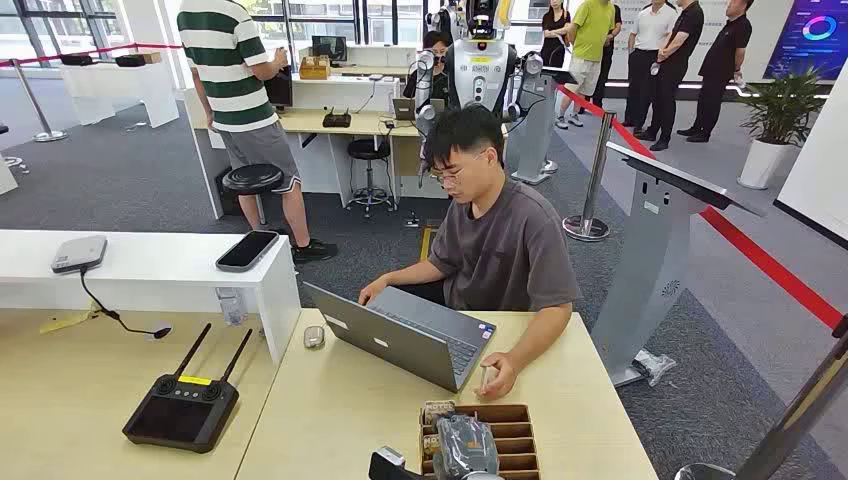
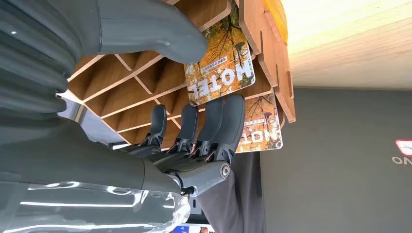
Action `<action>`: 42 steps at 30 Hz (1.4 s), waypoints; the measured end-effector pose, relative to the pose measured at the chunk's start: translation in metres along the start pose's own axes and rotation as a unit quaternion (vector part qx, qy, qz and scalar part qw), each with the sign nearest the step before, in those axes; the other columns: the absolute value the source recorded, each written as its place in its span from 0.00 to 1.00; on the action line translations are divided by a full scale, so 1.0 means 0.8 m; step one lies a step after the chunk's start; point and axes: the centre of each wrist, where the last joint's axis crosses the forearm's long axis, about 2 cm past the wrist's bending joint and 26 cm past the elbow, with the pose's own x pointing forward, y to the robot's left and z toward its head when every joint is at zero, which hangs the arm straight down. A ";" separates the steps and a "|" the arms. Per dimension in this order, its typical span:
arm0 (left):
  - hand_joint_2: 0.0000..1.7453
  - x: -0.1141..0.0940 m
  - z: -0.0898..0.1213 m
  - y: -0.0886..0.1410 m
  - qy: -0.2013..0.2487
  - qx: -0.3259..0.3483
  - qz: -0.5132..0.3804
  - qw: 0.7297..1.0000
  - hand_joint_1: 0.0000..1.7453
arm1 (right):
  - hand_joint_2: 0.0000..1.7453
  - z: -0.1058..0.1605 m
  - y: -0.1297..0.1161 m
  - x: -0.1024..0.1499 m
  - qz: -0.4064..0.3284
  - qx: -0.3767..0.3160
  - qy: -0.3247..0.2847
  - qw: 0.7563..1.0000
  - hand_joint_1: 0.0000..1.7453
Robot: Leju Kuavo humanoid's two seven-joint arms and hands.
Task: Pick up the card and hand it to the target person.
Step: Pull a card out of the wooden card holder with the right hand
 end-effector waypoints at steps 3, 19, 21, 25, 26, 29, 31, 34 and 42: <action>0.00 0.000 0.000 0.000 0.000 0.000 0.000 1.000 0.00 | 1.00 0.000 0.001 0.000 0.000 0.001 0.000 1.000 0.56; 0.00 0.000 0.000 0.000 0.000 0.000 0.000 1.000 0.00 | 1.00 0.000 0.003 -0.002 0.005 0.006 0.005 1.000 0.80; 0.00 0.000 0.000 0.000 0.000 0.000 0.000 1.000 0.00 | 1.00 0.000 0.003 -0.002 0.004 0.005 0.005 1.000 0.82; 0.00 0.000 0.000 -0.001 0.000 0.000 0.000 1.000 0.00 | 1.00 0.000 0.002 -0.002 0.002 0.002 0.004 1.000 0.84; 0.00 0.000 0.000 -0.001 0.000 0.000 0.000 1.000 0.00 | 1.00 0.000 0.002 -0.002 0.002 0.002 0.004 1.000 0.84; 0.00 0.000 0.000 -0.001 0.000 0.000 0.000 1.000 0.00 | 1.00 -0.001 0.002 -0.002 0.002 0.000 0.003 1.000 0.85; 0.00 0.000 0.000 -0.001 -0.001 0.000 0.000 1.000 0.00 | 1.00 -0.001 0.001 -0.002 0.003 -0.002 0.001 1.000 0.85; 0.00 0.000 0.000 -0.001 -0.001 0.000 0.000 1.000 0.00 | 1.00 -0.001 0.000 -0.002 0.006 -0.006 -0.005 1.000 0.85; 0.00 0.000 0.000 -0.001 -0.003 0.000 0.000 1.000 0.00 | 1.00 -0.006 -0.020 0.005 0.019 -0.030 -0.032 0.999 0.88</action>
